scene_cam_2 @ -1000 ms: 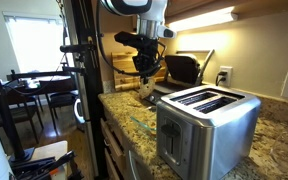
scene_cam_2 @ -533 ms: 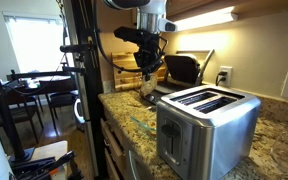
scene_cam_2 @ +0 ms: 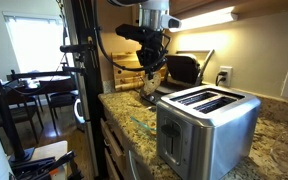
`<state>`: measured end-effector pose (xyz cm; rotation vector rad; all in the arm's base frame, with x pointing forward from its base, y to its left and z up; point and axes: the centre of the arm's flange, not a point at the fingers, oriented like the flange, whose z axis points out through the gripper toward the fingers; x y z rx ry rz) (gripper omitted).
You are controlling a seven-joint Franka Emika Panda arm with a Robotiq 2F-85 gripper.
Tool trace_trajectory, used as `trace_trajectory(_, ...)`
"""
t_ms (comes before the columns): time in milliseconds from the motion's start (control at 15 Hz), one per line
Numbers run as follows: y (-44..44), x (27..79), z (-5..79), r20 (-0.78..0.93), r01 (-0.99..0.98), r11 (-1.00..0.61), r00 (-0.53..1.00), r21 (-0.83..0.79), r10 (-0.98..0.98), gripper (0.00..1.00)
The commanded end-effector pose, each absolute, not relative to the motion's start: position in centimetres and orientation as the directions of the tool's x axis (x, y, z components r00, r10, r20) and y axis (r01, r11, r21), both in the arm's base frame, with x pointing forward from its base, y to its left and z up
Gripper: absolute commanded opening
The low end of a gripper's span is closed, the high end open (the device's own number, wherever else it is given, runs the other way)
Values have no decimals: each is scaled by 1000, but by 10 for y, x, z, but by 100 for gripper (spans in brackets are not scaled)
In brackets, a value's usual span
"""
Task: Put a slice of bread in the left slot of the toaster
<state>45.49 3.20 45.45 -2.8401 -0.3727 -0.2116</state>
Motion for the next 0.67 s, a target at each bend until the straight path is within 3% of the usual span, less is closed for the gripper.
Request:
trace_trajectory(0, 24, 443, 462, 221, 253, -939, 954, -231, 203, 6)
trace_trajectory(600, 11, 437, 481, 275, 240, -944, 945, -226, 175, 6)
